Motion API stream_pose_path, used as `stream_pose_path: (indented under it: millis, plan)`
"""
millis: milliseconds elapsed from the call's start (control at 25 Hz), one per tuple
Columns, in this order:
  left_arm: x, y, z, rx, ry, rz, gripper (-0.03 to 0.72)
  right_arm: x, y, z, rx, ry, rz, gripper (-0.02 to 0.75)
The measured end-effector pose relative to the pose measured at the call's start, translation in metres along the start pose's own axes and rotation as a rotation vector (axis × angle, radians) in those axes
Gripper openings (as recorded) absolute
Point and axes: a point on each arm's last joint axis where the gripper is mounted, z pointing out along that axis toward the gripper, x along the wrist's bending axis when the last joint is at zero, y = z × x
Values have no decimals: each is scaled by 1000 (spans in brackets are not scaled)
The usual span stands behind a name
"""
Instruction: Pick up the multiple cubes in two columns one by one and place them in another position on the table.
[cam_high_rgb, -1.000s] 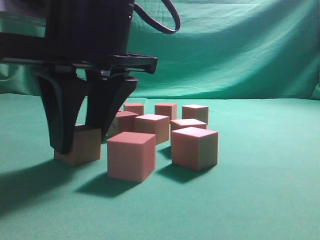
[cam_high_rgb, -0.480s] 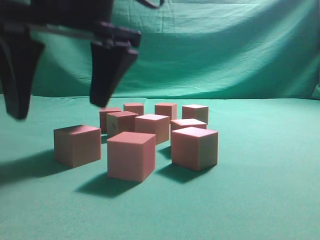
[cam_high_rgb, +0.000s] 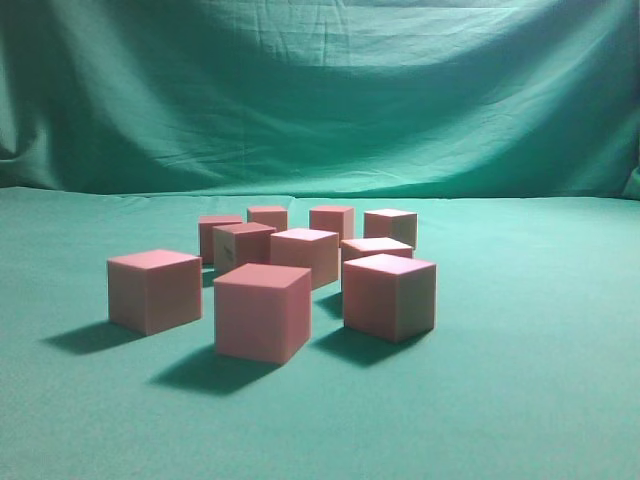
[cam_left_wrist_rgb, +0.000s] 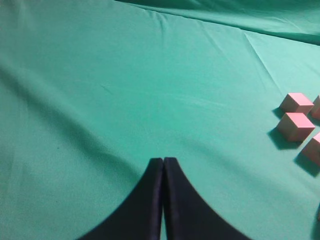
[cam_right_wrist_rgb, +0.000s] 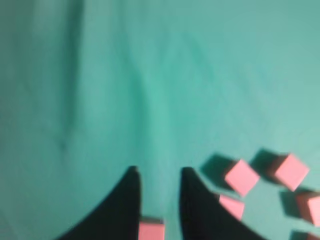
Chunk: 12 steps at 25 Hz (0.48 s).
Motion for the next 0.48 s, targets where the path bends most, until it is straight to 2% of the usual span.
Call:
stream_pose_path:
  millis: [80,200,480]
  plan:
    - [0,0,0,0,0,0,0,0,11,-24,-81,1,26,87]
    - [0,0,0,0,0,0,0,0,19,-62,-186,4,36,0]
    - [0,0,0,0,0,0,0,-2,-1,-171,-394,-22,36,0]
